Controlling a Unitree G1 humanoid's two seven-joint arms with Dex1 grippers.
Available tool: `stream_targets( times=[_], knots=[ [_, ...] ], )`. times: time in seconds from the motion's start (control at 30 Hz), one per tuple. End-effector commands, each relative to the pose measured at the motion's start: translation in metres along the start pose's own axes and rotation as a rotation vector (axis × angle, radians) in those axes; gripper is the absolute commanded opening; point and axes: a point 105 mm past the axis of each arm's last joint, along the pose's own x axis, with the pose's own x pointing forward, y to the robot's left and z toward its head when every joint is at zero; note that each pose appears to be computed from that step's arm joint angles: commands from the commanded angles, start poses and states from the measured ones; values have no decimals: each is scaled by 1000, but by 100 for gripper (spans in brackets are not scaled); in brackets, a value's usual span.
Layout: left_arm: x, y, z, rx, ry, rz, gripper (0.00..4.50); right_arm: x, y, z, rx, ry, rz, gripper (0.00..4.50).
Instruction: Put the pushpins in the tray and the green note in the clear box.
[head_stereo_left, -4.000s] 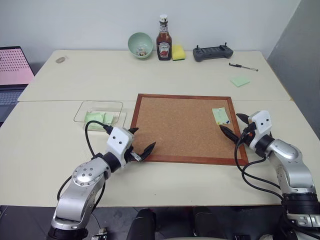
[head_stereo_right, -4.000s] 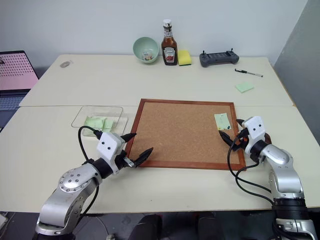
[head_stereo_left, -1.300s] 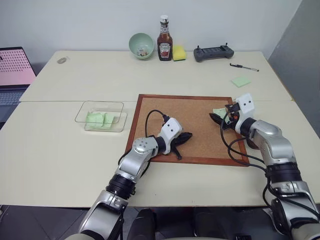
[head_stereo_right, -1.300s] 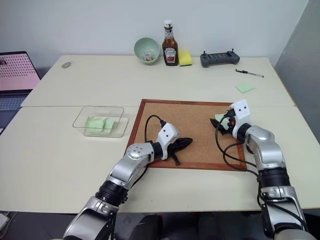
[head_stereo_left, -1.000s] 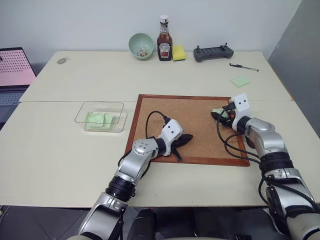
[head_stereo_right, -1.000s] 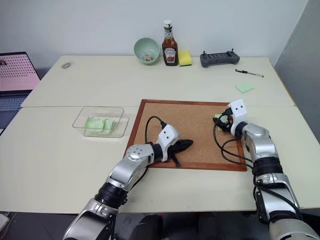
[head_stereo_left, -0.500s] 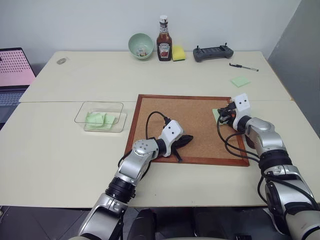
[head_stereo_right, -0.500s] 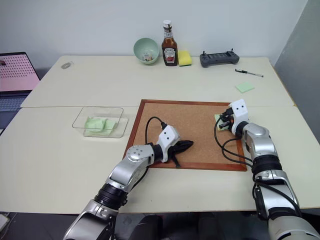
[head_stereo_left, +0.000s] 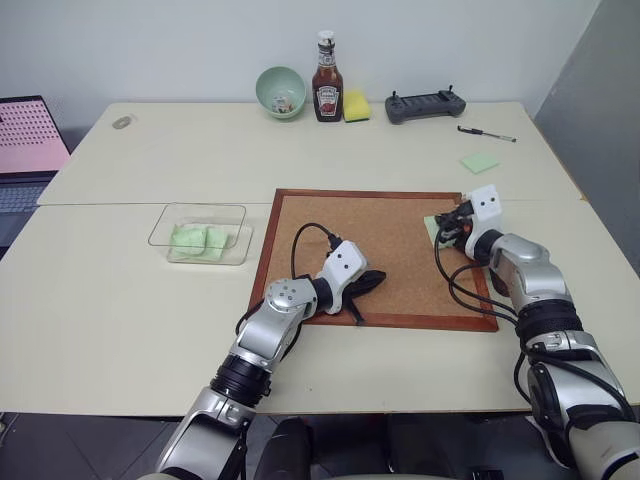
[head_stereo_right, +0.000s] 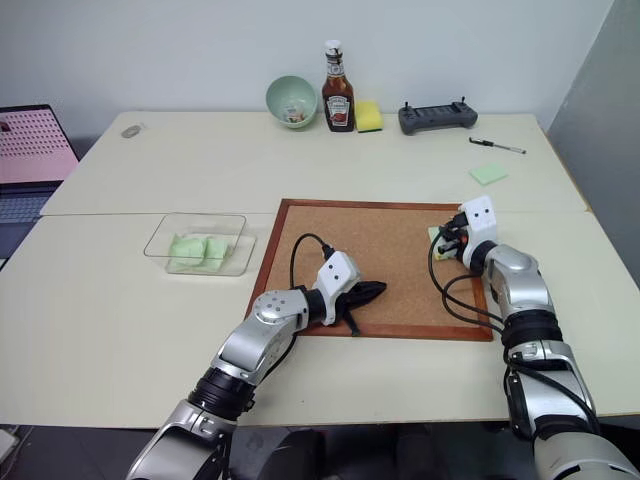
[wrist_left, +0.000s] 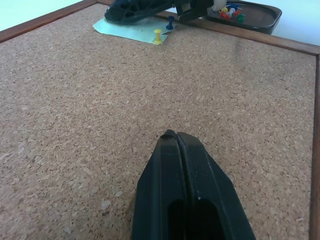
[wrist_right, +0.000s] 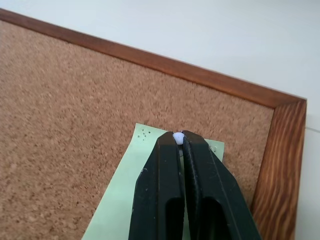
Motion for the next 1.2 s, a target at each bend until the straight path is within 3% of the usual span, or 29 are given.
stream_targets(
  times=[0.03, 0.33, 0.53, 0.83, 1.2],
  knots=[
    [4, -14, -13, -27, 37, -44, 0, -3, -2, 30, -10, -106, -9, 2],
    [3, -18, -15, -29, 42, -54, 0, -19, -10, 45, 30, -155, -49, 2],
    [2, -18, -16, -30, 43, -51, 0, -65, -22, 52, -110, -132, -72, 2],
    [1, -16, -17, -16, 48, -60, 0, -129, -33, 5, -353, 162, -73, 2],
    [1, -18, -18, 5, 49, -73, 0, -153, -34, -24, -399, 341, -37, 2]
  ],
)
